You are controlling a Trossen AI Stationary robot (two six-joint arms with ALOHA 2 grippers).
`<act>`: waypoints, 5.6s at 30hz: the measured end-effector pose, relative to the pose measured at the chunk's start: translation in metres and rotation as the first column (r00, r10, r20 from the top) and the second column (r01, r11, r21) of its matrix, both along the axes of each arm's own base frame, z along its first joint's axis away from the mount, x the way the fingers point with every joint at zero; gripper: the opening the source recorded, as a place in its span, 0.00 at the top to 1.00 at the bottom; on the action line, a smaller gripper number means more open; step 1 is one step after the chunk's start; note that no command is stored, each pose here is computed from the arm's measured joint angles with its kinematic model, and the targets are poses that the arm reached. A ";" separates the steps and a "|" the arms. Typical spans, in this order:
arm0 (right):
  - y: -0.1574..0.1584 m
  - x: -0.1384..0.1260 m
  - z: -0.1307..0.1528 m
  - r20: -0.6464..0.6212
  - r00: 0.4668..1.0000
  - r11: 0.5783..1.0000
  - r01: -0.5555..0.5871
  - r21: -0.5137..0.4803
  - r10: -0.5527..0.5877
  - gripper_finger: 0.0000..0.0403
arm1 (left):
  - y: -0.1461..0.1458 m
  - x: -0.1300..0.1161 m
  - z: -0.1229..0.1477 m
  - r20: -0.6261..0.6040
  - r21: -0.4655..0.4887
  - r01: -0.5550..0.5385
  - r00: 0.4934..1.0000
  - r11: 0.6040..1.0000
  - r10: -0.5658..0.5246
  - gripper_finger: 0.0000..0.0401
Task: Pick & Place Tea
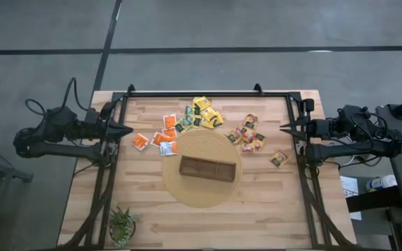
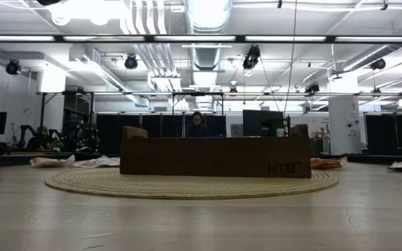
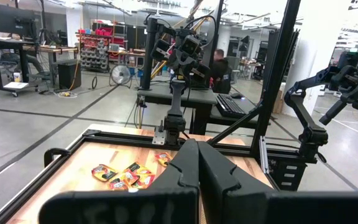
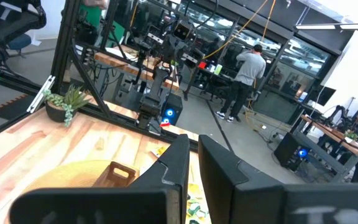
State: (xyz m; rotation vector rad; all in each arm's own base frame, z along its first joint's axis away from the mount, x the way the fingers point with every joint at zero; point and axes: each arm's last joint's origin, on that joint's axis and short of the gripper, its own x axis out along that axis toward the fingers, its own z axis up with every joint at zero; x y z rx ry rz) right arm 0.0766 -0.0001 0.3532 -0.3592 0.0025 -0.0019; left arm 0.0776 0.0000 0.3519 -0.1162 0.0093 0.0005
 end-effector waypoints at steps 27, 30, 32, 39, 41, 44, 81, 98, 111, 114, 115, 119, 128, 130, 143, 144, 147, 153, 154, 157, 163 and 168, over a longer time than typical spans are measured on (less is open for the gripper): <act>0.000 0.000 0.000 0.000 1.000 1.000 0.000 0.000 0.000 0.92 | 0.000 0.000 0.000 0.000 0.000 0.000 1.000 1.000 0.000 1.00; 0.000 0.000 0.000 0.000 1.000 1.000 0.000 0.000 0.000 0.92 | 0.000 0.000 0.000 0.000 0.000 0.000 1.000 1.000 0.000 1.00; 0.000 0.000 0.000 0.000 1.000 1.000 0.000 0.000 0.000 0.92 | 0.000 0.000 0.000 0.000 0.000 0.000 1.000 1.000 0.000 1.00; 0.000 0.000 0.000 0.001 1.000 1.000 0.000 0.000 0.000 0.92 | 0.000 0.000 0.000 0.000 0.000 0.000 1.000 1.000 0.000 1.00; 0.000 0.000 0.000 0.002 1.000 1.000 0.000 0.000 0.000 0.92 | 0.000 0.000 0.000 0.000 0.000 0.000 1.000 1.000 0.000 1.00; 0.000 0.000 0.000 0.005 1.000 0.999 -0.001 0.036 0.000 0.92 | 0.000 0.000 0.000 0.000 0.000 0.000 1.000 1.000 0.000 1.00; -0.002 0.098 -0.016 -0.119 0.991 0.993 0.074 0.088 -0.063 0.92 | 0.000 0.000 0.000 0.000 0.000 0.000 1.000 1.000 0.000 1.00; -0.022 0.120 -0.066 -0.360 0.566 0.658 0.719 -0.225 -0.742 0.92 | 0.000 0.000 0.000 0.000 0.000 0.000 1.000 1.000 0.000 1.00; -0.025 0.119 -0.061 -0.391 0.527 0.613 0.779 -0.131 -0.754 0.66 | 0.000 0.000 0.000 0.000 0.000 0.000 1.000 1.000 0.000 1.00; -0.028 0.120 -0.065 -0.404 0.506 0.594 0.795 -0.122 -0.762 0.51 | 0.000 0.000 0.000 0.000 0.000 0.000 1.000 1.000 0.000 1.00; -0.029 0.121 -0.067 -0.408 0.499 0.588 0.800 -0.122 -0.764 0.46 | 0.000 0.000 0.000 0.000 0.000 0.000 1.000 1.000 0.000 1.00; -0.034 0.126 -0.074 -0.431 0.472 0.577 0.803 -0.150 -0.769 0.26 | 0.000 0.000 0.000 0.000 0.000 0.000 1.000 1.000 0.000 1.00; -0.037 0.142 -0.053 -0.374 0.509 0.616 0.741 -0.269 -0.775 0.11 | 0.000 0.000 0.000 0.000 0.000 0.000 1.000 1.000 0.000 1.00; -0.037 0.144 -0.042 -0.357 0.519 0.610 0.760 -0.223 -0.777 0.12 | 0.000 0.000 0.000 -0.001 0.000 0.000 1.000 1.000 0.000 1.00; -0.061 0.143 -0.067 -0.540 0.398 0.437 0.897 0.061 -0.741 0.18 | 0.000 0.000 0.000 -0.003 0.000 0.000 1.000 1.000 0.000 1.00; -0.065 0.144 -0.068 -0.573 0.420 0.448 0.888 0.100 -0.704 0.19 | 0.000 0.000 0.000 -0.004 0.000 0.000 1.000 1.000 0.000 1.00; -0.075 0.145 -0.079 -0.673 0.468 0.486 0.855 0.181 -0.573 0.19 | 0.000 0.000 -0.001 -0.006 0.000 0.000 1.000 1.000 0.000 1.00; -0.091 0.154 -0.104 -0.766 0.422 0.491 0.856 0.161 -0.485 0.19 | 0.000 0.000 -0.001 -0.006 0.000 0.001 1.000 1.000 -0.001 1.00; -0.093 0.155 -0.107 -0.779 0.415 0.496 0.854 0.156 -0.469 0.19 | 0.000 0.000 -0.001 -0.006 0.000 0.001 1.000 1.000 -0.001 1.00; -0.097 0.161 -0.118 -0.820 0.418 0.529 0.831 0.171 -0.391 0.19 | 0.000 0.000 -0.001 -0.005 0.000 0.001 1.000 1.000 -0.001 1.00; -0.104 0.172 -0.143 -0.880 0.349 0.547 0.827 0.127 -0.324 0.19 | 0.000 0.000 0.000 -0.004 0.000 0.000 1.000 1.000 0.000 1.00; -0.112 0.179 -0.158 -0.906 0.302 0.542 0.835 0.101 -0.296 0.19 | 0.000 0.000 0.000 -0.002 0.000 0.000 1.000 1.000 0.000 1.00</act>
